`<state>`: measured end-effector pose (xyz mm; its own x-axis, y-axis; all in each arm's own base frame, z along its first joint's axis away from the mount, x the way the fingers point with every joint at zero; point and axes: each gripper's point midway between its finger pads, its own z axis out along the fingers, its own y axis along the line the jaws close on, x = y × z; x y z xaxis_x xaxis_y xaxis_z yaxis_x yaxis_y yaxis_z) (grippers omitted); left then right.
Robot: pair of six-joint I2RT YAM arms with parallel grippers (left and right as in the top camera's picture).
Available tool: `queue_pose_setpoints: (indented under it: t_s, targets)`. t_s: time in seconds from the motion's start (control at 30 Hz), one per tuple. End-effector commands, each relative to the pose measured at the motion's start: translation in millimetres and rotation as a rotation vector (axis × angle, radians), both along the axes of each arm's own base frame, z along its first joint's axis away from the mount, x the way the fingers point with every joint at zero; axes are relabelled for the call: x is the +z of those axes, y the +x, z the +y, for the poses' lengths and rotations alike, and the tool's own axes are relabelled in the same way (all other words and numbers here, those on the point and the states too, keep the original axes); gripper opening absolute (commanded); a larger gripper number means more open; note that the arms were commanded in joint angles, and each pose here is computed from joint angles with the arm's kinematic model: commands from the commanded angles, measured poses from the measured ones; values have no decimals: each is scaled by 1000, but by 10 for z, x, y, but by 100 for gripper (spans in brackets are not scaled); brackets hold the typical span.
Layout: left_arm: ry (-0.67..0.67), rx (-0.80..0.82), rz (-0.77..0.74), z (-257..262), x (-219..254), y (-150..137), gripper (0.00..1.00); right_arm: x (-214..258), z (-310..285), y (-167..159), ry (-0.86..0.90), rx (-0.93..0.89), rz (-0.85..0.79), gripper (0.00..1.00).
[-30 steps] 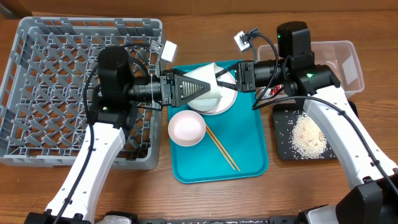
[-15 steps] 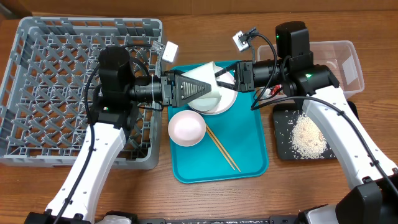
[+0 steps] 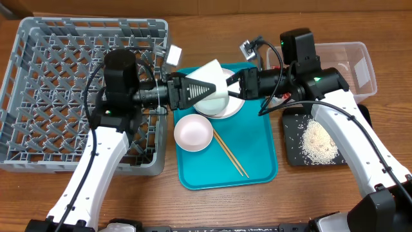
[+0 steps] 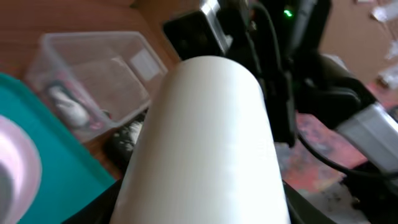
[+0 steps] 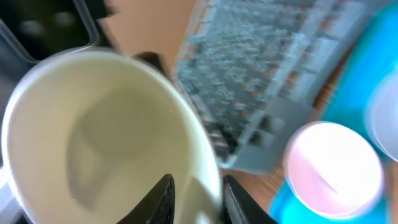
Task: Sort waste into correct bins and load items into the dishwasher
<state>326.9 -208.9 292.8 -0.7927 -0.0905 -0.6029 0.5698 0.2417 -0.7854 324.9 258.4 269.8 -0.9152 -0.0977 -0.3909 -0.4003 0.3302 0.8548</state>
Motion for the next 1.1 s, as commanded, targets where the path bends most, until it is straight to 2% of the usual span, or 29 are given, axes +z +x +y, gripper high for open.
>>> queue_pose_setpoints:
  t_s: [0.0, 0.13, 0.2, 0.37, 0.53, 0.67, 0.73, 0.87, 1.07]
  targets:
    - [111, 138, -83, 218, -184, 264, 24, -256, -247, 268, -202, -187, -25, 28]
    - [216, 270, -55, 564, -400, 413, 20, -568, -681, 426, -398, -356, 26, 28]
    - [280, 336, -33, 753, -509, 445, 19, -615, -791, 418, -431, -369, 34, 28]
    - [538, 559, 87, 1433, -807, 402, 15, -674, -1082, 334, -530, -411, 52, 29]
    - [834, 860, 294, 2389, -823, 84, 10, -649, -1706, 178, -815, -584, 50, 31]
    - [1009, 1018, 420, 2908, -821, -200, 8, -530, -1983, 50, -915, -660, 39, 31]
    - [1047, 1079, 484, 3073, -858, -319, 9, -479, -2041, -5, -917, -677, 40, 31]
    - [1031, 1116, 578, 3149, -956, -406, 9, -457, -2077, -43, -918, -685, 46, 31]
    - [1016, 1052, 693, 3091, -1270, -373, 9, -458, -2076, -45, -918, -684, 47, 31]
